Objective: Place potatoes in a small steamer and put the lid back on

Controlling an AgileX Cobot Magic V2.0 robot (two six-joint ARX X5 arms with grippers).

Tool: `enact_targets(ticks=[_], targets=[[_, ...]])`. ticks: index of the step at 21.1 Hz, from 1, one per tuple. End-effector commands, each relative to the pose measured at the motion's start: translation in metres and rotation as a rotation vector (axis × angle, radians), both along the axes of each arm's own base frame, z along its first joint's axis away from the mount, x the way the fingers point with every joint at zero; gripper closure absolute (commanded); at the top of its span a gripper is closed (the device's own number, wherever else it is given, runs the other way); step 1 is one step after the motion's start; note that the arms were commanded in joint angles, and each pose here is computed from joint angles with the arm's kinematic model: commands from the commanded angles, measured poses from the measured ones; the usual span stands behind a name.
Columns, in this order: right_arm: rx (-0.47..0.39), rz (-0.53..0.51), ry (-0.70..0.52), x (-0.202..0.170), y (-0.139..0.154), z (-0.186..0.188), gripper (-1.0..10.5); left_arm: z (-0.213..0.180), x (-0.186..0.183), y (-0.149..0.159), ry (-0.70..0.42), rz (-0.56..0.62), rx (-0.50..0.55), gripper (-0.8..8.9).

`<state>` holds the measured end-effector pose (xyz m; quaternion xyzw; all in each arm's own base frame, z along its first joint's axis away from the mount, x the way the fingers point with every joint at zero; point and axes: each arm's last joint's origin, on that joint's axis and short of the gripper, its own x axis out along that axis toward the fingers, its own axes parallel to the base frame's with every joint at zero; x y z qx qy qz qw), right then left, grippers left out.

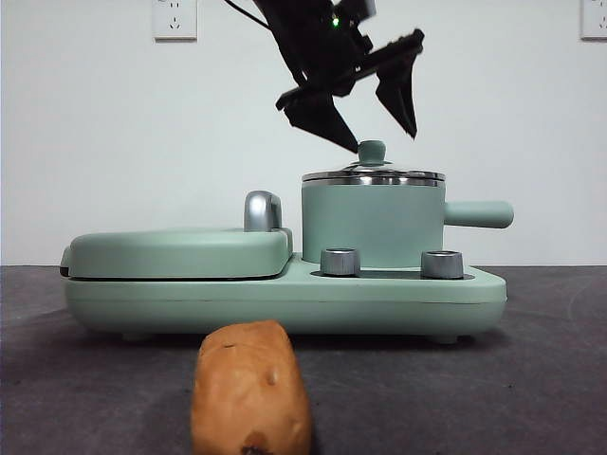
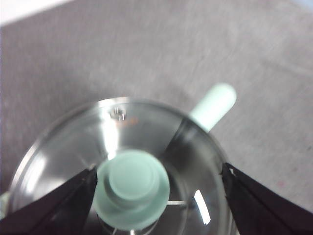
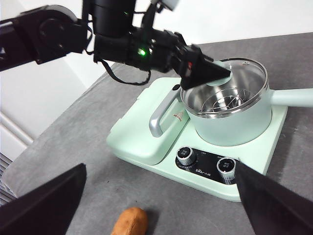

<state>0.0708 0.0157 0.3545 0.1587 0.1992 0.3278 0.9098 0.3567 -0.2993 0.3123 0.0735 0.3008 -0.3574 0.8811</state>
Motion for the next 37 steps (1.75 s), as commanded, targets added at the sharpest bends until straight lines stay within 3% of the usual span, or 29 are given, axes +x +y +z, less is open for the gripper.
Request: enact_targets(ticks=[1,4,11,15,21,30,34,37], targets=[[-0.003,0.003,-0.02,-0.001,0.0,0.005,4.6,0.002,0.0,-0.008,-0.026,-0.009,0.004,4.09],[-0.004,0.003,-0.021,-0.001,0.0,0.005,4.6,0.002,0.0,-0.008,-0.034,0.02,0.026,4.18],[-0.003,0.003,-0.02,-0.001,0.0,0.005,4.6,0.001,0.001,-0.006,-0.045,0.047,0.042,6.35],[-0.003,0.003,-0.02,-0.001,0.0,0.005,4.6,0.001,0.001,-0.007,-0.047,0.047,0.04,8.05],[-0.003,0.003,-0.02,-0.001,0.0,0.005,4.6,0.011,0.001,-0.006,-0.086,0.041,0.022,8.06],[-0.003,0.003,-0.019,-0.001,0.0,0.005,4.6,0.058,-0.005,-0.001,-0.132,0.041,-0.015,8.06],[-0.003,0.003,-0.017,-0.001,0.0,0.005,4.6,0.055,-0.004,0.002,-0.1,0.046,0.011,8.06],[-0.003,0.003,-0.011,-0.002,0.0,0.004,4.6,0.045,-0.002,0.0,-0.065,0.044,0.041,6.86]])
